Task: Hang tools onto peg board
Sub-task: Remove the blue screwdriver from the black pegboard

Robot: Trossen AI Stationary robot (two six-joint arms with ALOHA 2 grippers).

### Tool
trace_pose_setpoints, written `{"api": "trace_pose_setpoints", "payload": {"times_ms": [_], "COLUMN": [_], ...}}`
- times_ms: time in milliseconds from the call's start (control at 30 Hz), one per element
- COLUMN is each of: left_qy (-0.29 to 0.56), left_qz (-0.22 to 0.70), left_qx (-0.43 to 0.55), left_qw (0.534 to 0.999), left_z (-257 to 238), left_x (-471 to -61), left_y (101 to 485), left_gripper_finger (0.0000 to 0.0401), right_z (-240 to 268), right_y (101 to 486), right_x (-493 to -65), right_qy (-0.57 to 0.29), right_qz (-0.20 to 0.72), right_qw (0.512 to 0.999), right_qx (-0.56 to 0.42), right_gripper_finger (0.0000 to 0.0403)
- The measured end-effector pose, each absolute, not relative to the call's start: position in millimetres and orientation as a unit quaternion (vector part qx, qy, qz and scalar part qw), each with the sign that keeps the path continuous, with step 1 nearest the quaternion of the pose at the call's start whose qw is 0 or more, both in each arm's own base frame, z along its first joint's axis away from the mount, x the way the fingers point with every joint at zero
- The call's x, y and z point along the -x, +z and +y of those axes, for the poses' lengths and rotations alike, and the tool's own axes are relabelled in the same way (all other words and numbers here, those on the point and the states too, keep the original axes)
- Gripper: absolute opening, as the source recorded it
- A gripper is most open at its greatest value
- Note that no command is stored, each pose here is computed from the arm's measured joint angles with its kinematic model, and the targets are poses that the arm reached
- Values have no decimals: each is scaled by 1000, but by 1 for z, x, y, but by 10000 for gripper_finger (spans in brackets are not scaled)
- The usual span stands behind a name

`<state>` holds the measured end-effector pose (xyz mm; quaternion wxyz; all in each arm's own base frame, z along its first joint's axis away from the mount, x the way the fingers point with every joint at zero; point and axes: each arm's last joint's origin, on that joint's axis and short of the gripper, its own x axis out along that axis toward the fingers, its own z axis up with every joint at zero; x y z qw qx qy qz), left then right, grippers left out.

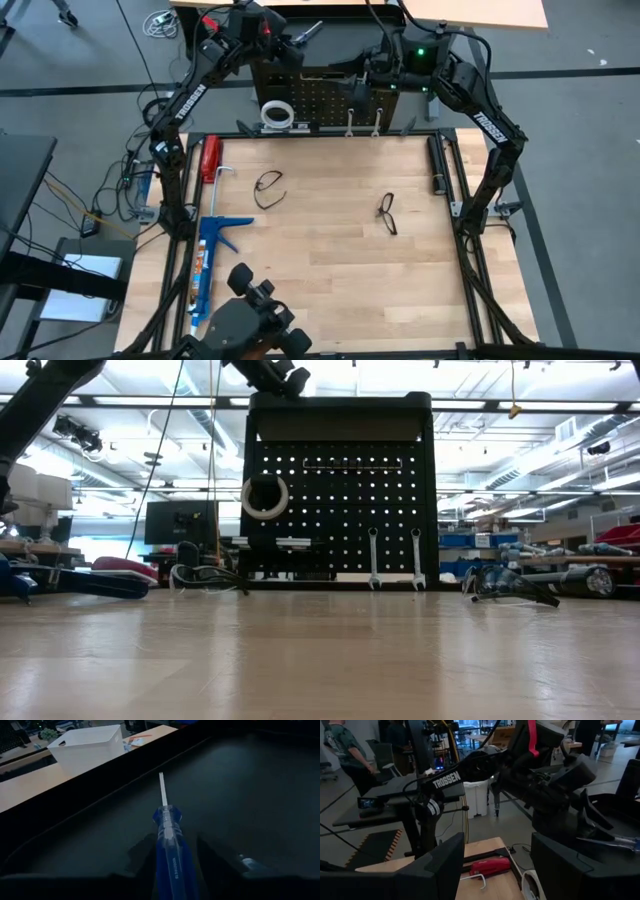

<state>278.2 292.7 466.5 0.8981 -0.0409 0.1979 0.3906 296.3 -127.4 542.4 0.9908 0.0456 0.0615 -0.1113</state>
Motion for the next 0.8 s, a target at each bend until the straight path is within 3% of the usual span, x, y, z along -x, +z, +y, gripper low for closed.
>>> {"api": "trace_pose_setpoints", "payload": {"times_ms": [267,800], "left_qy": [373,396], "left_qz": [198,155], "left_qx": [58,80], "left_qw": [905,902], "left_z": [292,275], "left_x": [-278,-262], "left_y": [465,488], "left_gripper_finger": [12,1], "right_z": [-128,-128], "right_y": [542,543], "right_x": [-296,-296], "right_qy": [-112,-114], "right_qz": [61,58], "right_qw": [991,991], "right_qx": [-45,-42], "right_gripper_finger": [230,230]}}
